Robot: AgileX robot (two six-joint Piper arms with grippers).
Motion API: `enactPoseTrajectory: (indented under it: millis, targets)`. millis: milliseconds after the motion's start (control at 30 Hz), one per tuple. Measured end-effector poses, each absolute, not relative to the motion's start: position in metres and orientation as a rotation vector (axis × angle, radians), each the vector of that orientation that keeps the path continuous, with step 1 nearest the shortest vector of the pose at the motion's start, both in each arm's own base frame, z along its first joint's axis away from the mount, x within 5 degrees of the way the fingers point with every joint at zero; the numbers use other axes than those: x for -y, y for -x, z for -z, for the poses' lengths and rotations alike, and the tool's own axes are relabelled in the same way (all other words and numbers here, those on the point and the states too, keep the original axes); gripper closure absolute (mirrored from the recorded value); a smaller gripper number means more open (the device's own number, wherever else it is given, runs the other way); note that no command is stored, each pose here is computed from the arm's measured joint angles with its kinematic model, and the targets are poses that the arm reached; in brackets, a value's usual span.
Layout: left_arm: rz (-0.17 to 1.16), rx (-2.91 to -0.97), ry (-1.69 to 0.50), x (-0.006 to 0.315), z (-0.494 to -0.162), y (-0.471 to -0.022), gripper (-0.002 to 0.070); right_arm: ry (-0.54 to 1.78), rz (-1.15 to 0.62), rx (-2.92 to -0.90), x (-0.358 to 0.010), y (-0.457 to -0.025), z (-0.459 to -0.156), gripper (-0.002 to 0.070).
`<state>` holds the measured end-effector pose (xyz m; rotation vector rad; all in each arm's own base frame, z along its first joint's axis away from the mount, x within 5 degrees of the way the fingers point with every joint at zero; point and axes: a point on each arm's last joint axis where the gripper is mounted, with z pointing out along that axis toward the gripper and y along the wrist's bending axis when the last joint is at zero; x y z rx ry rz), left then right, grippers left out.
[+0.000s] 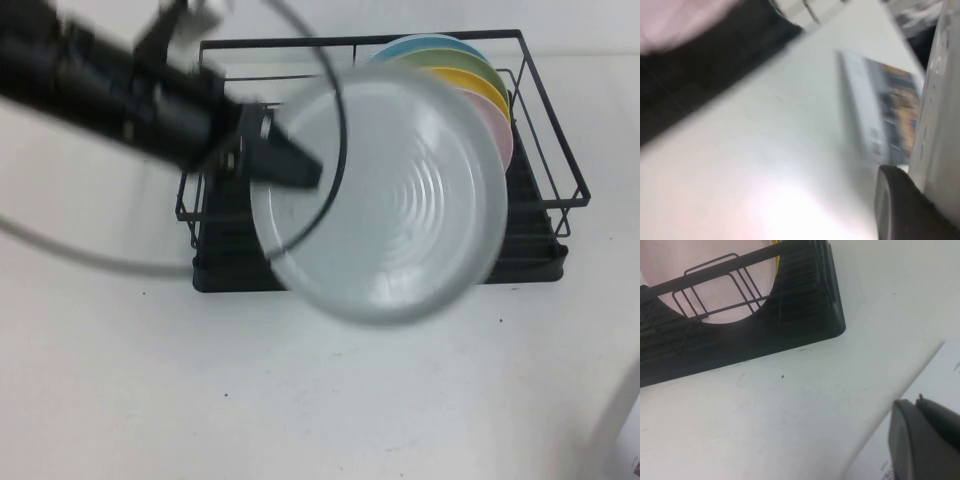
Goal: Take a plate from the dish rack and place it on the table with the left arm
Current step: Place the plate from the table
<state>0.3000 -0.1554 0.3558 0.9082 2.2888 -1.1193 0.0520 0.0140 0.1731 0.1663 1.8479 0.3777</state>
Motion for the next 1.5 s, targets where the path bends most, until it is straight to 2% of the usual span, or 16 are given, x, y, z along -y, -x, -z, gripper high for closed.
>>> enactPoseTrajectory:
  millis: [133, 233, 333, 533, 800, 967, 1333, 1500]
  targets:
    - [1.245, -2.351, -0.907, 0.148, -0.307, -0.267, 0.059, -0.166, -0.378, -1.848, -0.014, -0.052, -0.173, 0.0694]
    - [1.255, -2.417, -0.929, 0.14, -0.268, -0.242, 0.059, -0.166, -0.378, -1.848, -0.014, -0.052, -0.173, 0.0694]
    - [1.18, -2.47, -0.889, 0.133, -0.234, -0.228, 0.059, -0.166, -0.378, -1.848, -0.014, -0.052, -0.173, 0.0694]
    - [0.954, -2.523, -0.715, 0.124, -0.197, -0.238, 0.059, -0.166, -0.378, -1.848, -0.014, -0.052, -0.173, 0.0694]
    - [0.961, -2.547, -0.611, 0.127, -0.173, -0.253, 0.0578, -0.166, -0.378, -1.848, -0.014, -0.052, -0.173, 0.0694]
    - [0.906, -2.571, -0.576, 0.125, -0.161, -0.259, 0.0503, -0.166, -0.378, -1.848, -0.014, -0.052, -0.173, 0.0694]
    - [0.686, -2.535, -0.601, 0.116, -0.154, -0.27, 0.0349, -0.166, -0.378, -1.848, -0.014, -0.052, -0.173, 0.0694]
    - [0.663, -2.522, -0.627, 0.116, -0.156, -0.27, 0.0271, -0.166, -0.378, -1.848, -0.014, -0.052, -0.173, 0.0694]
